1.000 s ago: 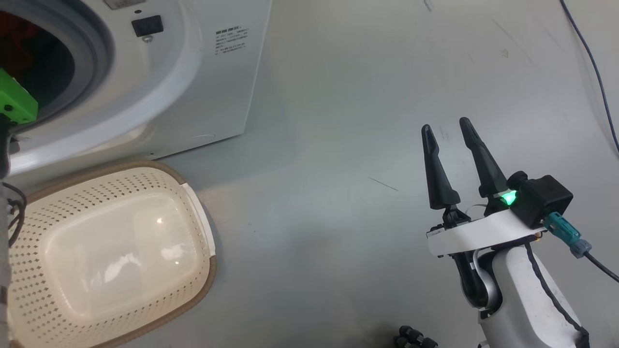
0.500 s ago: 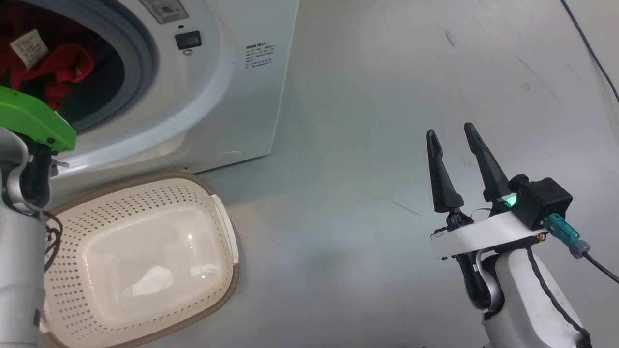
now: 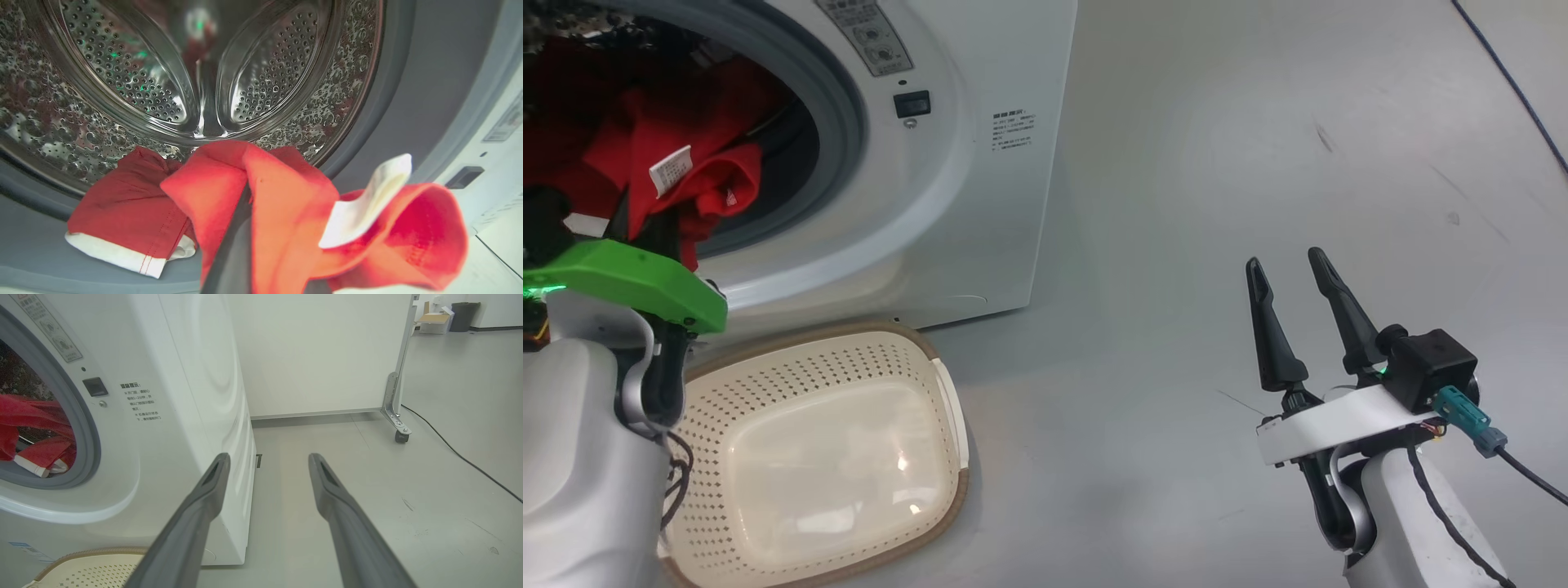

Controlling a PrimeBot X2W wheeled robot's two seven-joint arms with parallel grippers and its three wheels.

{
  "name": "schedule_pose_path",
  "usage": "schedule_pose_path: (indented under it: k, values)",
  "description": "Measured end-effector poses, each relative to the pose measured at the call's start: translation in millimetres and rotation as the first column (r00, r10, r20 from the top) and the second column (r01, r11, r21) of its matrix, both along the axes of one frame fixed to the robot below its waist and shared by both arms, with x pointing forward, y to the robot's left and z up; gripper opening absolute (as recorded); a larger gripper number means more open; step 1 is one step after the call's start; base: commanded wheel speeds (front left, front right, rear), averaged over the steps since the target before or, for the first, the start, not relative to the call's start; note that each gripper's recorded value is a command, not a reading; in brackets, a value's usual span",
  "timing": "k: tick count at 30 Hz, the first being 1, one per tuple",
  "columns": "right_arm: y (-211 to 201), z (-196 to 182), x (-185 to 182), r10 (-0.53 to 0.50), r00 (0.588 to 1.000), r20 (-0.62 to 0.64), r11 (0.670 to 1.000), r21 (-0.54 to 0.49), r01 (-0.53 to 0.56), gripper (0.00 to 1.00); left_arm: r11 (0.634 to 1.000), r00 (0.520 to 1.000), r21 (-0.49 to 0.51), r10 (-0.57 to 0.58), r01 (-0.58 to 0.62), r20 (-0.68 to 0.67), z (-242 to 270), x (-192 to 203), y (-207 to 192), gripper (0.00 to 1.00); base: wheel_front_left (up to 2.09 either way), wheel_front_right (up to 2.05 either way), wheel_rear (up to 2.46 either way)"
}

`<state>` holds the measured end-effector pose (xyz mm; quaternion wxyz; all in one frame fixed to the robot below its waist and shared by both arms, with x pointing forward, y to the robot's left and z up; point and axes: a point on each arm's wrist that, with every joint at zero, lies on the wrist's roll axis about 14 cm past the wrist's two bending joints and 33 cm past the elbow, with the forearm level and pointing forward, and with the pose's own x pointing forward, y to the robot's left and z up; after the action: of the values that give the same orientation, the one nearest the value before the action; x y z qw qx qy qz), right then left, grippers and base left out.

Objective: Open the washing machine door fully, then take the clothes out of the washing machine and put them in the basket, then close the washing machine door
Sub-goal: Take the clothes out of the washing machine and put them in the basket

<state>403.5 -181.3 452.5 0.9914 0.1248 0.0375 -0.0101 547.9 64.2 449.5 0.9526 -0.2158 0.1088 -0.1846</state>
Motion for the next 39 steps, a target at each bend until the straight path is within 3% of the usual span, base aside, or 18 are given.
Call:
schedule_pose_path:
  k: [20,39]
  values:
    - [30,19,-10,0.093,0.994,0.056,0.995,0.016,-0.094,1.00,0.992,0.974,-0.068,0.114,-0.102,0.198,62,-57,42,0.00,0.00,0.00,0.00]
    - [36,28,-11,0.119,0.989,0.084,0.993,0.010,-0.120,1.00,0.992,0.885,-0.105,0.106,-0.064,0.454,143,-77,47,0.00,0.00,0.00,0.00]
